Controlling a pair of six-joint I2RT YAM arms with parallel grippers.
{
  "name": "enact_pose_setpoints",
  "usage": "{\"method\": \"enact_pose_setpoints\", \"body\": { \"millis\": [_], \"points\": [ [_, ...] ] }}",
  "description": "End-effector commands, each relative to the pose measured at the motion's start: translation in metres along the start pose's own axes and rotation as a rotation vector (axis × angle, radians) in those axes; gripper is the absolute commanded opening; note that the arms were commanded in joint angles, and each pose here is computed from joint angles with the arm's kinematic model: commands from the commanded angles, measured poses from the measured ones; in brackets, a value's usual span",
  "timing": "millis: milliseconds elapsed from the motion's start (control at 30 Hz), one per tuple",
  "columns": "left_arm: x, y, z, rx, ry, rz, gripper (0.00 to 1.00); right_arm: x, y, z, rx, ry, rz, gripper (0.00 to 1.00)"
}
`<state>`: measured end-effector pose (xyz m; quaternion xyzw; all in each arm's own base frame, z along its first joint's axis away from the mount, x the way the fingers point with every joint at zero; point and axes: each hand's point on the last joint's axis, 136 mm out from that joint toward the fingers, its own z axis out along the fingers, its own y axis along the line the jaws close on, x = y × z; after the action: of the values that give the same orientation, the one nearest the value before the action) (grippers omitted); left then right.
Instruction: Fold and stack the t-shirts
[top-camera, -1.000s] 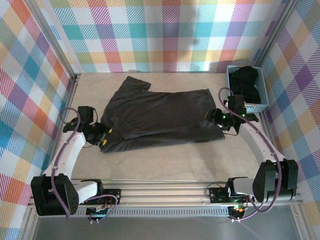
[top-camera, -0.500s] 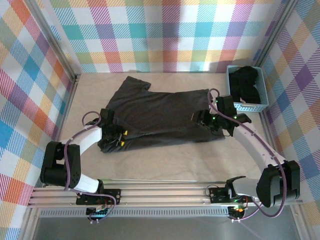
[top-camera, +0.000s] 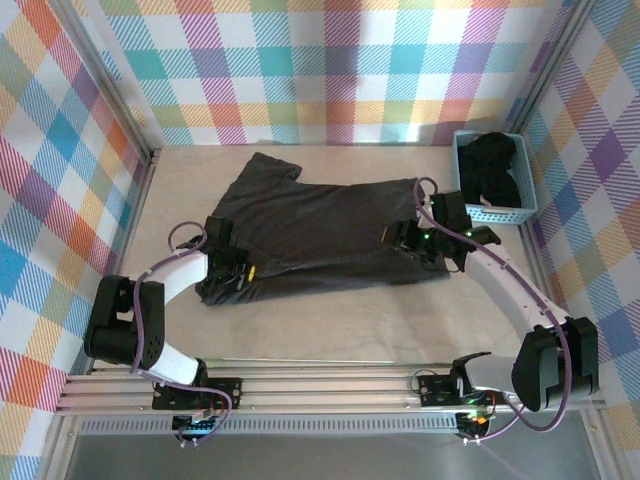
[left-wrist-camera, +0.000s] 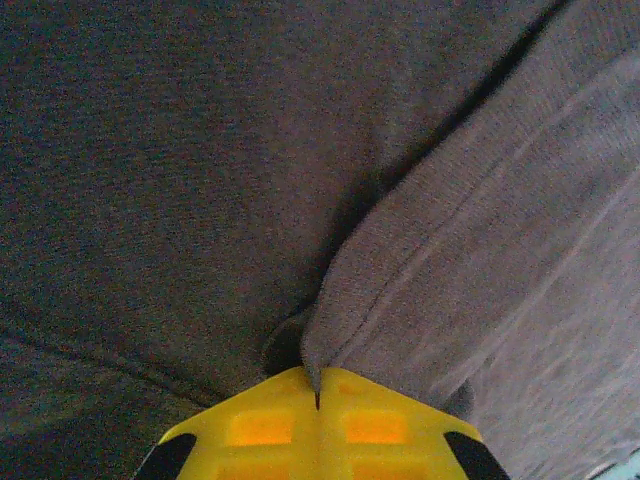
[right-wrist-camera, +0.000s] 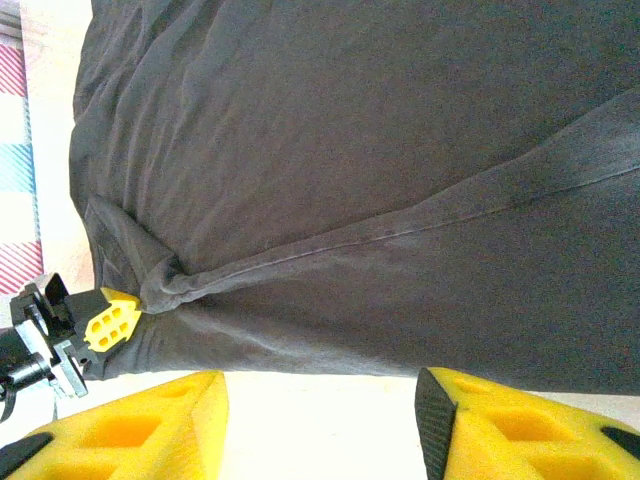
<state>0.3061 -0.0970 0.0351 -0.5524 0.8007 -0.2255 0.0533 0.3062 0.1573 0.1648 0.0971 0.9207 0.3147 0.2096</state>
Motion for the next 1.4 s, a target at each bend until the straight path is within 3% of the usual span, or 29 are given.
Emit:
{"method": "enact_pose_setpoints", "body": {
  "millis": [0, 333, 633, 867, 1133, 1267, 1367],
  "points": [
    [0.0, -0.023, -0.015, 0.017, -0.041, 0.108, 0.0, -0.012, 0.021, -0.01, -0.055, -0.035, -0.029, 0.52],
    [0.024, -0.082, -0.005, -0.175, -0.05, 0.542, 0.0, -0.017, 0.025, -0.015, -0.05, -0.045, -0.031, 0.51],
    [0.04, -0.107, 0.01, -0.388, -0.17, 0.89, 0.0, -0.016, 0.025, -0.015, -0.048, -0.039, -0.028, 0.51],
    [0.039, -0.115, 0.025, -0.386, -0.192, 0.926, 0.0, -0.011, 0.017, -0.007, -0.032, -0.018, -0.015, 0.51],
    [0.009, -0.135, 0.011, -0.411, -0.341, 0.87, 0.0, -0.002, -0.011, 0.008, 0.047, 0.002, 0.033, 0.5],
    [0.004, -0.14, 0.015, -0.399, -0.324, 0.843, 0.0, 0.0, -0.028, 0.015, 0.091, 0.014, 0.067, 0.48],
    [0.015, -0.153, 0.022, -0.312, -0.275, 0.876, 0.0, 0.0, -0.033, 0.016, 0.106, 0.011, 0.074, 0.48]
  ]
}}
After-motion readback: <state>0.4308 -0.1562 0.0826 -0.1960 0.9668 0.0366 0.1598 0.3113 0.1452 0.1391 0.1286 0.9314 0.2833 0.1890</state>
